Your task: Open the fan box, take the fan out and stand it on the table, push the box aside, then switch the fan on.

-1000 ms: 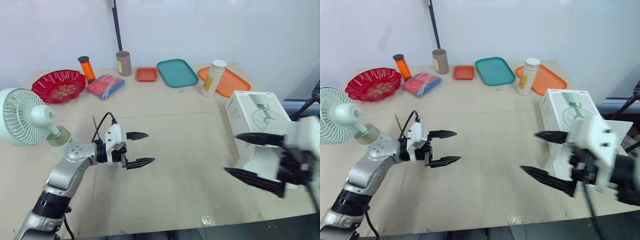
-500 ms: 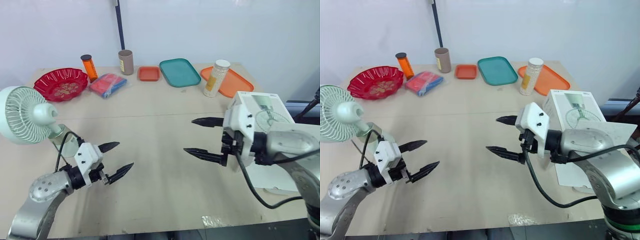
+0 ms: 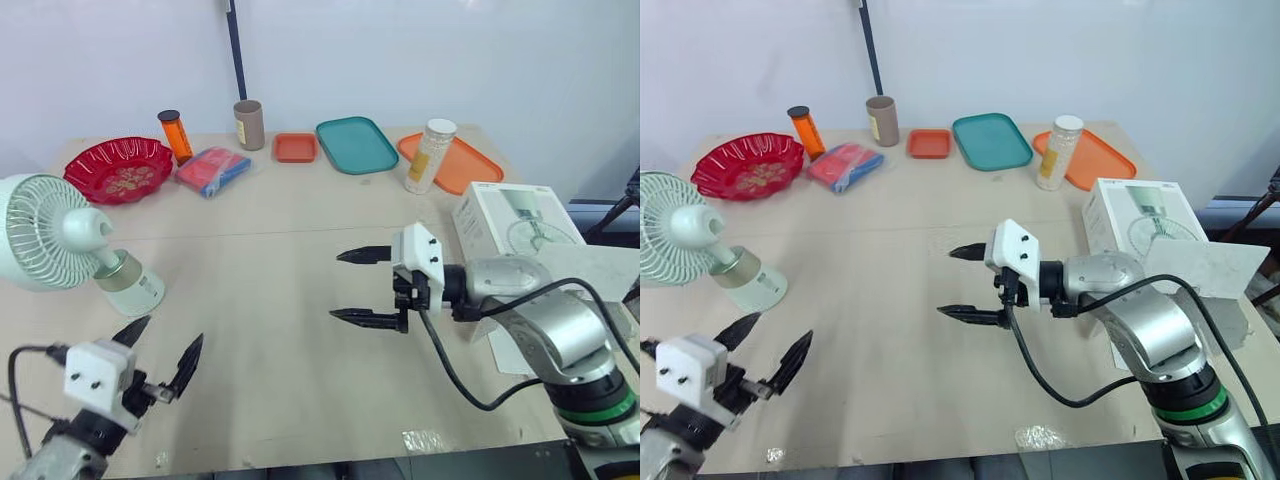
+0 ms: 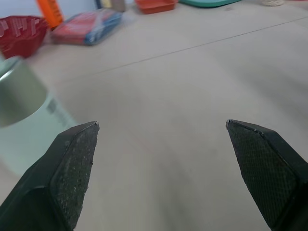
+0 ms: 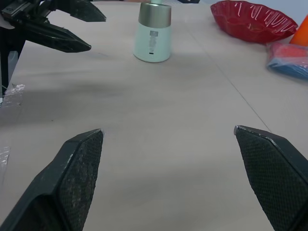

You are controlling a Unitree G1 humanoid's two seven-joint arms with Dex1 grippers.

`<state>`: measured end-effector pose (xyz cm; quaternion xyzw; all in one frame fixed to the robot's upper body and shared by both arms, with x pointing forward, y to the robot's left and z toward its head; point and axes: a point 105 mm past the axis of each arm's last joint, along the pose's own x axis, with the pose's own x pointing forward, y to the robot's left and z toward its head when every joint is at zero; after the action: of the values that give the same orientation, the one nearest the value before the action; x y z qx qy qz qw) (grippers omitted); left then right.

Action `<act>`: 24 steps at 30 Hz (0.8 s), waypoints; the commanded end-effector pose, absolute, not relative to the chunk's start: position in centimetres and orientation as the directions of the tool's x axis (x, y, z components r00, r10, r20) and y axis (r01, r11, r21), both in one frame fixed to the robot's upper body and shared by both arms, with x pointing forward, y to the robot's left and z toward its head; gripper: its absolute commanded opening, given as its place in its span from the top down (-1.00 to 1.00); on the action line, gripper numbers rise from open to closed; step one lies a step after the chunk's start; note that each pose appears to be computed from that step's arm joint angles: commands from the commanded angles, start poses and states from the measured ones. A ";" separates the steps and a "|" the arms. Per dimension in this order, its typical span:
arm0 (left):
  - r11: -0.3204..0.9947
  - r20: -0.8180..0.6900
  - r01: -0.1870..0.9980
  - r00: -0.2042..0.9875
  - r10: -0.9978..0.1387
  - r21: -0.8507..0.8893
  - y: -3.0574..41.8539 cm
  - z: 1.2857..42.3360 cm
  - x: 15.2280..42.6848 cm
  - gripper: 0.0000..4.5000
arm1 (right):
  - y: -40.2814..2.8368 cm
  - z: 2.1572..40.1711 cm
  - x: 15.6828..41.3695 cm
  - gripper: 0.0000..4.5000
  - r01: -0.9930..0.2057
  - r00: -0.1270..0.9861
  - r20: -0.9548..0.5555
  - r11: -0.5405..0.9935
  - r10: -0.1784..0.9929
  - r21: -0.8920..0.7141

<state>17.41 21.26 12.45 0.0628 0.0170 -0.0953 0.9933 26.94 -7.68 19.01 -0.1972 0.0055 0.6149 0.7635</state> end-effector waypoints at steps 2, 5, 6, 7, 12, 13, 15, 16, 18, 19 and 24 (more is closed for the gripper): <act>0.987 -0.040 0.034 0.999 -0.028 0.155 23.2 12.2 15.3 -1.00 | -5.9 20.4 26.7 -0.98 -0.954 0.202 -0.190 0.149 0.961 -0.260; 0.985 -0.042 -0.005 0.999 0.013 0.172 24.3 12.0 14.9 -1.00 | -5.8 20.5 27.1 -0.98 -0.960 0.202 -0.206 0.152 0.957 -0.237; 0.983 -0.040 -0.022 0.999 0.030 0.184 24.9 12.0 14.8 -1.00 | -5.9 20.1 27.4 -0.98 -0.956 0.216 -0.240 0.154 0.946 -0.251; 0.978 -0.035 -0.041 0.998 0.049 0.203 25.7 12.1 14.7 -1.00 | -5.9 20.0 27.6 -0.98 -0.955 0.223 -0.258 0.157 0.940 -0.253; 0.965 0.034 -0.091 0.996 0.085 0.247 27.8 13.9 15.2 -1.00 | -5.4 20.9 28.3 -0.98 -0.959 0.238 -0.202 0.196 0.950 -0.206; 0.963 0.048 -0.096 0.995 0.086 0.250 28.1 14.4 15.4 -1.00 | -5.1 21.3 28.3 -0.98 -0.959 0.235 -0.183 0.197 0.955 -0.205; 0.962 0.063 -0.098 0.994 0.085 0.255 28.5 14.9 15.6 -1.00 | -4.9 21.6 28.2 -0.98 -0.959 0.232 -0.163 0.198 0.959 -0.202; 0.961 0.073 -0.105 0.993 0.089 0.254 28.7 15.2 15.8 -1.00 | -4.8 21.9 28.2 -0.98 -0.958 0.232 -0.151 0.200 0.961 -0.204; 0.961 0.087 -0.116 0.991 0.097 0.252 29.2 15.7 15.9 -1.00 | -4.6 22.1 28.2 -0.98 -0.959 0.235 -0.131 0.208 0.963 -0.192; 0.960 0.092 -0.124 0.990 0.104 0.252 29.4 15.9 16.0 -1.00 | -4.5 22.2 28.2 -0.98 -0.959 0.236 -0.124 0.210 0.964 -0.189; 0.954 0.111 -0.162 0.984 0.138 0.252 30.7 16.6 16.3 -1.00 | -4.2 21.9 28.0 -0.98 -0.958 0.233 -0.124 0.206 0.965 -0.197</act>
<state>16.61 29.95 15.73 0.1203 -0.0365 0.0600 0.9903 28.42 -4.29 20.70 -0.1080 0.0178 0.6190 0.7777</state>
